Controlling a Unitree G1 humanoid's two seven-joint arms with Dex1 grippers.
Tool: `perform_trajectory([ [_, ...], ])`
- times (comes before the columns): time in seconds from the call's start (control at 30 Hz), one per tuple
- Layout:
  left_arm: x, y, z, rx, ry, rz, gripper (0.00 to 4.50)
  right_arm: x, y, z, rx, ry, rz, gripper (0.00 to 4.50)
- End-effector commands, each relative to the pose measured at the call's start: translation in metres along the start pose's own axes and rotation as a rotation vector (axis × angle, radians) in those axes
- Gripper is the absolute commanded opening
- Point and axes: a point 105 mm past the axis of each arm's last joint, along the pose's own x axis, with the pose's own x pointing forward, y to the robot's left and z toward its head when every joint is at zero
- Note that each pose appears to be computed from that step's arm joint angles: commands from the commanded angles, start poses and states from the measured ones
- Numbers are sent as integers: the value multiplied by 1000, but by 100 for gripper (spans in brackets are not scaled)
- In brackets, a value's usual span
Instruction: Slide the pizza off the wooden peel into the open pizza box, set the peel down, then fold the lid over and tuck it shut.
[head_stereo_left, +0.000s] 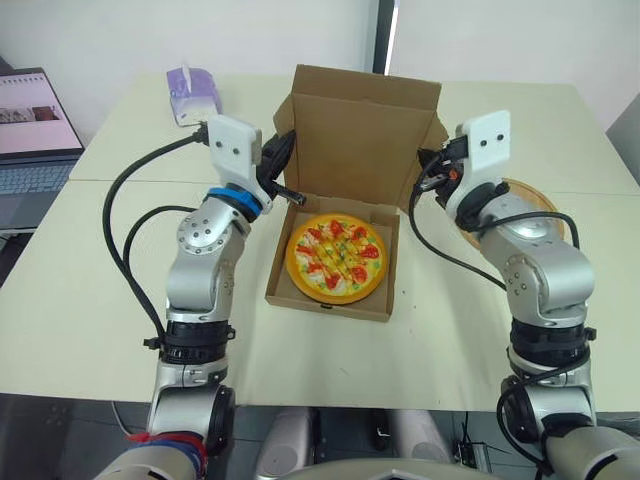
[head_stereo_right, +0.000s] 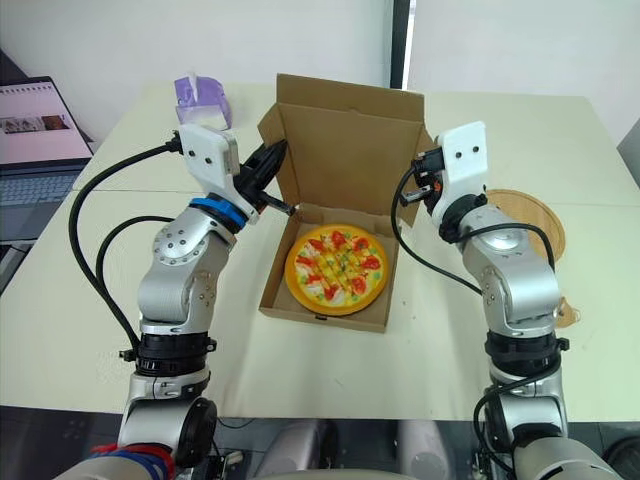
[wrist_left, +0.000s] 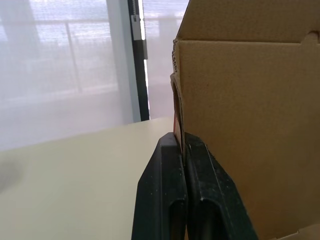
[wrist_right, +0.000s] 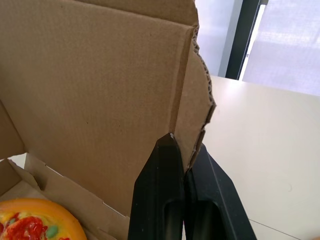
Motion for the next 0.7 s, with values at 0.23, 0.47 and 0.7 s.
perform_trajectory([
  [0.23,-2,-5,14,6,-52,-36,0,-7,3,13,-22,-66,-1,4],
  [0.47,-4,22,15,28,-29,-118,0,-11,-16,21,6,-102,-3,168],
  [0.7,0,36,14,13,-11,-148,0,-12,-5,32,28,-151,134,308],
])
